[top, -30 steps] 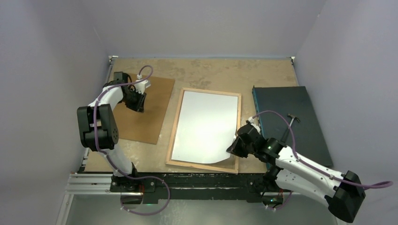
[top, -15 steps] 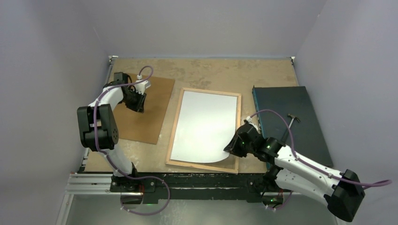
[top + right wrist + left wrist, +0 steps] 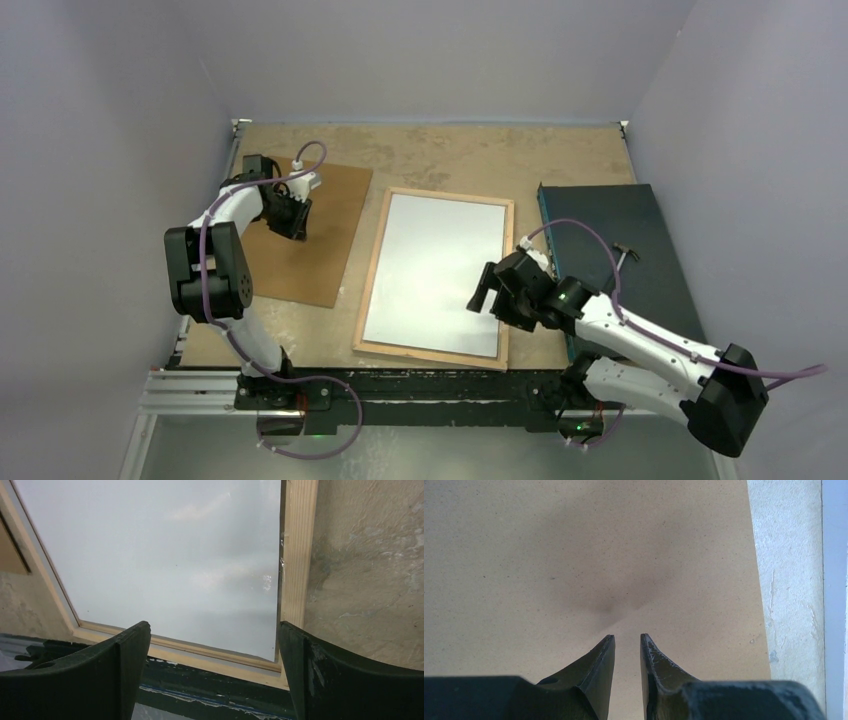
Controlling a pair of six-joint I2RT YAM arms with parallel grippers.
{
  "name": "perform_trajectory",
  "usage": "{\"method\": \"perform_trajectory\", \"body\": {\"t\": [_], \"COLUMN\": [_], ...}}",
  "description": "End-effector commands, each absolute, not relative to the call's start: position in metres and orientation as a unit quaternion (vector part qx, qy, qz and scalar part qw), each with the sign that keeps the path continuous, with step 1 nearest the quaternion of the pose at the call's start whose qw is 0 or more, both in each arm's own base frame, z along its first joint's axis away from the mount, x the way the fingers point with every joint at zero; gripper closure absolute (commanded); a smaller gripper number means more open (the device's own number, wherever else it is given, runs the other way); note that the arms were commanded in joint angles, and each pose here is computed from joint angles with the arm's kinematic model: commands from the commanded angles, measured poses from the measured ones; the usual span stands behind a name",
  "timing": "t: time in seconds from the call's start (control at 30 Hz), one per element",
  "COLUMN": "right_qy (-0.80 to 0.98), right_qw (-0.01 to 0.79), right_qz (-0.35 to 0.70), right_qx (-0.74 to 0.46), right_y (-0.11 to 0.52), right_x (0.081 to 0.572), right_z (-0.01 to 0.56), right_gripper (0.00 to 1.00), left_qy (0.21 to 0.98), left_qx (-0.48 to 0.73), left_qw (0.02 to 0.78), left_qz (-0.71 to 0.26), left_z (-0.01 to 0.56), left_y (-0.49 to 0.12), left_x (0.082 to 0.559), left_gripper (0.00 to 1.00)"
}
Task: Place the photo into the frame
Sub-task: Place the photo in the photo frame.
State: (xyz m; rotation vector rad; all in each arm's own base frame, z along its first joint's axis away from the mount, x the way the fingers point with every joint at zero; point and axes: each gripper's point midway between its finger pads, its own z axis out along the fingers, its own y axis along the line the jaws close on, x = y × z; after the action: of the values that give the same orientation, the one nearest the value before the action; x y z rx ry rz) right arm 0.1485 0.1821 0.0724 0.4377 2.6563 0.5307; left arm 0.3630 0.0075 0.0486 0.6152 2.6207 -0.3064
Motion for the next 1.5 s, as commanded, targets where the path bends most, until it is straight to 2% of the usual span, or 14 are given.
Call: {"method": "perform_trajectory", "body": {"t": [0.0,0.17,0.3,0.43,0.6,0.67,0.73,0.83,0.9,1.0,1.1,1.17,1.33,1.47], "right_qy": [0.953,0.951,0.939,0.923,0.897,0.876,0.861,0.901,0.912,0.912,0.894,0.870,0.903,0.912], "right_qw": [0.228,0.236,0.274,0.321,0.299,0.307,0.337,0.365,0.360,0.337,0.289,0.308,0.313,0.297], "right_qz": [0.135,0.136,0.167,0.193,0.324,0.371,0.380,0.233,0.195,0.235,0.343,0.386,0.295,0.283], "right_qx": [0.147,0.143,0.123,0.084,0.027,0.014,0.021,0.015,-0.004,0.001,0.008,0.014,0.000,0.010], "right_y": [0.165,0.167,0.193,0.246,0.339,0.363,0.381,0.413,0.443,0.483,0.511,0.516,0.534,0.533], "right_x": [0.160,0.165,0.194,0.250,0.300,0.311,0.331,0.353,0.353,0.353,0.351,0.355,0.362,0.359], "right_z": [0.093,0.102,0.128,0.174,0.215,0.220,0.231,0.206,0.194,0.182,0.173,0.181,0.149,0.114], "right_gripper": [0.01,0.01,0.01,0.01,0.01,0.01,0.01,0.01,0.01,0.01,0.01,0.01,0.01,0.01], "left_qy": [0.939,0.939,0.942,0.944,0.933,0.936,0.936,0.937,0.939,0.944,0.946,0.947,0.945,0.945], "left_qx": [0.227,0.222,0.197,0.168,0.133,0.117,0.102,0.086,0.073,0.056,0.045,0.039,0.018,0.004], "left_qw": [0.239,0.248,0.266,0.284,0.330,0.318,0.318,0.310,0.302,0.288,0.283,0.279,0.278,0.268], "left_qz": [-0.101,-0.090,-0.053,0.000,0.058,0.099,0.107,0.134,0.146,0.155,0.153,0.152,0.173,0.186], "left_z": [0.065,0.073,0.089,0.115,0.155,0.155,0.150,0.136,0.123,0.106,0.094,0.088,0.075,0.061], "left_y": [0.007,0.011,0.033,0.073,0.130,0.150,0.165,0.183,0.193,0.203,0.208,0.209,0.219,0.225], "left_x": [0.369,0.375,0.389,0.408,0.418,0.418,0.419,0.423,0.428,0.432,0.436,0.438,0.440,0.439], "left_gripper": [0.76,0.76,0.72,0.72,0.71,0.49,0.39,0.33,0.32,0.37,0.53,0.65,0.82,0.89]}}
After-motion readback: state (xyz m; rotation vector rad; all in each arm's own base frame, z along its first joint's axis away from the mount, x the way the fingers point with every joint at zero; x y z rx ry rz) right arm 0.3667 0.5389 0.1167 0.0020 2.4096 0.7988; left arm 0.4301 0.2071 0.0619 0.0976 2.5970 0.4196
